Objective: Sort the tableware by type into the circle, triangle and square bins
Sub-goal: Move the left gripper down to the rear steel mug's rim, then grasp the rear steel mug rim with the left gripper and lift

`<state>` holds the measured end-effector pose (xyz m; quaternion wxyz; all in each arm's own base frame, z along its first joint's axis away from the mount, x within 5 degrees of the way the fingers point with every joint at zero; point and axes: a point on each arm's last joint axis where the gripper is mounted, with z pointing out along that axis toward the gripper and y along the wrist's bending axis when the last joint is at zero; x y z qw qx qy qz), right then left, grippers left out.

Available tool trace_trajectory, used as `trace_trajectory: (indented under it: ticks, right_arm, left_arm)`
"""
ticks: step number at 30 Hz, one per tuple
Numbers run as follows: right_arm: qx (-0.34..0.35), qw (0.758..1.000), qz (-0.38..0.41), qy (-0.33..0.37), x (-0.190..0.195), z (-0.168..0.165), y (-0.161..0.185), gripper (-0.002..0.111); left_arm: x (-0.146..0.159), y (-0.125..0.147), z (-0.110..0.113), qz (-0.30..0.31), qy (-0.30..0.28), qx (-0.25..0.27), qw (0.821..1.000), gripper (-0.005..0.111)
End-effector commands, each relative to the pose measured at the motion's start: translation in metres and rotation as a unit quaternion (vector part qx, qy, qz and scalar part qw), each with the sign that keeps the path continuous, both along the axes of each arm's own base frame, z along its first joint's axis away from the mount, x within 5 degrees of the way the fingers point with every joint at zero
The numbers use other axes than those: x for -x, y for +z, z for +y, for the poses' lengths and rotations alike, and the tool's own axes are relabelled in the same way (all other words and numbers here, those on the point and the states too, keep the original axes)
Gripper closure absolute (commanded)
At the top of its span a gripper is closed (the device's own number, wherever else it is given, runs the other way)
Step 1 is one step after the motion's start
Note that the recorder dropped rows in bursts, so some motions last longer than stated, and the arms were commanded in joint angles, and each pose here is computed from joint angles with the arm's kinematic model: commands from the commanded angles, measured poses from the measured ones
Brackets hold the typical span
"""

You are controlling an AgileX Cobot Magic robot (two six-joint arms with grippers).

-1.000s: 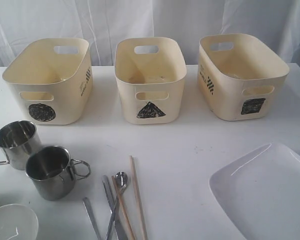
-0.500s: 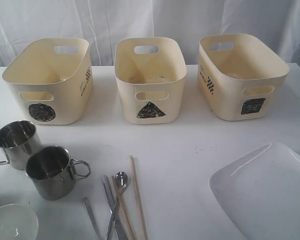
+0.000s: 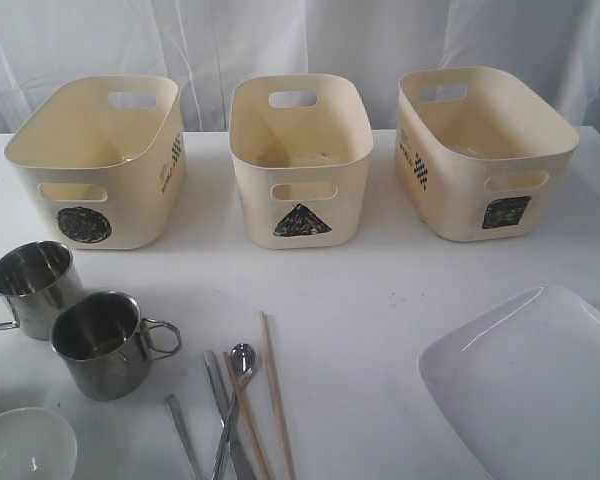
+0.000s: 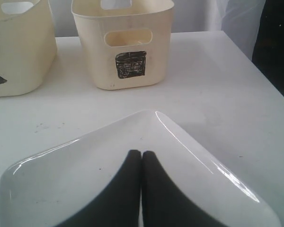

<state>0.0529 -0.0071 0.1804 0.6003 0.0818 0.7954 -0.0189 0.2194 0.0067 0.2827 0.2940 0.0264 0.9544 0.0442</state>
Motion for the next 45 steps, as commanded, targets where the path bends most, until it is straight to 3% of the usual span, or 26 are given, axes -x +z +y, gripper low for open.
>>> trace_trajectory:
  ticks: [1, 6, 8, 17, 23, 33, 45]
  right_arm:
    - [-0.001, 1.0, -0.009, -0.004, 0.0, 0.0, 0.001, 0.108]
    - [-0.001, 1.0, -0.009, -0.004, 0.0, 0.0, 0.001, 0.108]
    - [-0.001, 1.0, -0.009, -0.004, 0.0, 0.0, 0.001, 0.108]
    - [-0.001, 1.0, -0.009, -0.004, 0.0, 0.0, 0.001, 0.108]
    - [-0.001, 1.0, -0.009, -0.004, 0.0, 0.0, 0.001, 0.108]
    - [-0.001, 1.0, -0.009, -0.004, 0.0, 0.0, 0.001, 0.108]
    - [-0.001, 1.0, -0.009, -0.004, 0.0, 0.0, 0.001, 0.108]
  left_arm:
    - [-0.01, -0.012, -0.006, 0.026, 0.015, 0.045, 0.999, 0.078]
    - [-0.022, -0.029, -0.004, 0.05, 0.009, 0.027, 0.998, 0.041]
    - [-0.026, -0.032, -0.004, 0.047, 0.009, 0.028, 0.998, 0.034]
    - [-0.044, -0.033, -0.004, -0.019, 0.0, 0.023, 1.0, 0.037]
    - [-0.065, -0.05, -0.004, -0.044, -0.014, 0.011, 0.999, 0.037]
    - [-0.08, -0.087, -0.006, 0.003, 0.003, 0.035, 0.999, 0.037]
    - [-0.085, -0.103, -0.006, 0.023, 0.006, 0.039, 0.999, 0.037]
